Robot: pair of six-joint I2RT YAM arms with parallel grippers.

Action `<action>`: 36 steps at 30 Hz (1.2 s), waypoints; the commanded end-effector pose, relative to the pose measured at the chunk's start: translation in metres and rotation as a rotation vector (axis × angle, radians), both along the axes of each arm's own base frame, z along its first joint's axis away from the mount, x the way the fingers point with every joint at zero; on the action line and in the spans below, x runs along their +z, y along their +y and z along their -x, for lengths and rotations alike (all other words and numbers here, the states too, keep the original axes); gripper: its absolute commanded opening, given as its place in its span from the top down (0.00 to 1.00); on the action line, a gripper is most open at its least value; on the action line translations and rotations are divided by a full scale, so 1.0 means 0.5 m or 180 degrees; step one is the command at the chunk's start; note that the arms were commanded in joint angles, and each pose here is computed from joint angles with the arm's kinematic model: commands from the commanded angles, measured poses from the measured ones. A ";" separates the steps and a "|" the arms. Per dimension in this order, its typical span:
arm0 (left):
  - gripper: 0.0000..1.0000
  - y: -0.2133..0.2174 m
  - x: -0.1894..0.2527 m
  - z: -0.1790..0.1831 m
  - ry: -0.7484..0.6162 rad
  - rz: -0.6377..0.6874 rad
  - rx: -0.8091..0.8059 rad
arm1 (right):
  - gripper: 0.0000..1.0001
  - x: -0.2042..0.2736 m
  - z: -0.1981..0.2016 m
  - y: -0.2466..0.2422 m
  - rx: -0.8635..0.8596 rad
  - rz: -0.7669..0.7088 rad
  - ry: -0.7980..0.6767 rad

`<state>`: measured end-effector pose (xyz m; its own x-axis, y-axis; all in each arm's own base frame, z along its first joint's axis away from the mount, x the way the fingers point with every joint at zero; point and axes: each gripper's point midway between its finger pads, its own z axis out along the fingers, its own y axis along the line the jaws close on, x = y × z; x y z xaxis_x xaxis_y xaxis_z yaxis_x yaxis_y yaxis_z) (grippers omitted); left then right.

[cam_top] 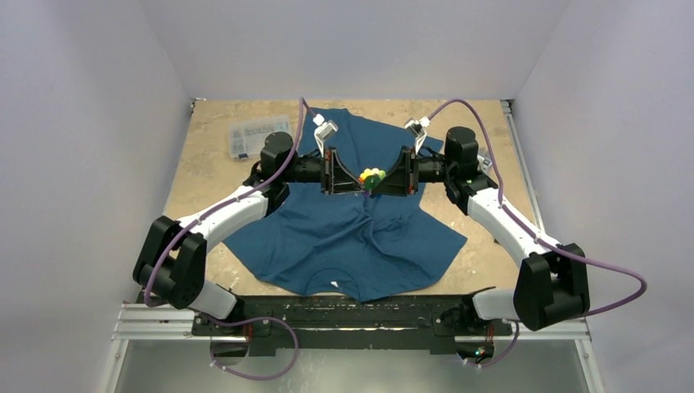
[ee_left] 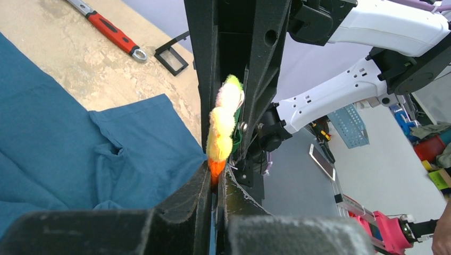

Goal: Remove the brooch from the garment

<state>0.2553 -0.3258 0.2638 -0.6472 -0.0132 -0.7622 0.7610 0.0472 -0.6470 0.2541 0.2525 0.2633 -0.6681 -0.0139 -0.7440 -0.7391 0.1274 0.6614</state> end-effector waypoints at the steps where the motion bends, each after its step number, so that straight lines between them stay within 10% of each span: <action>1: 1.00 -0.001 0.036 0.007 -0.0205 0.0129 -0.0104 | 0.70 0.048 0.007 -0.003 0.0042 -0.0064 -0.0245; 13: 0.98 -0.006 0.027 0.001 -0.0099 0.0097 -0.0097 | 1.00 0.044 0.006 -0.007 -0.0004 -0.0108 -0.0201; 23: 0.24 0.034 0.023 0.020 -0.0644 0.0031 0.0029 | 1.00 0.043 -0.003 -0.003 -0.0064 -0.0183 0.0098; 36: 0.25 0.014 0.018 0.025 -0.0691 -0.0018 0.0230 | 1.00 0.050 0.003 -0.001 -0.0029 -0.0283 0.0362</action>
<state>0.2455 -0.3185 0.2689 -0.5493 -0.0341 -0.8349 0.8316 0.0758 -0.5502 0.2543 0.2529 0.2787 -0.7357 0.0316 -0.6765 -0.6711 0.1003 0.7345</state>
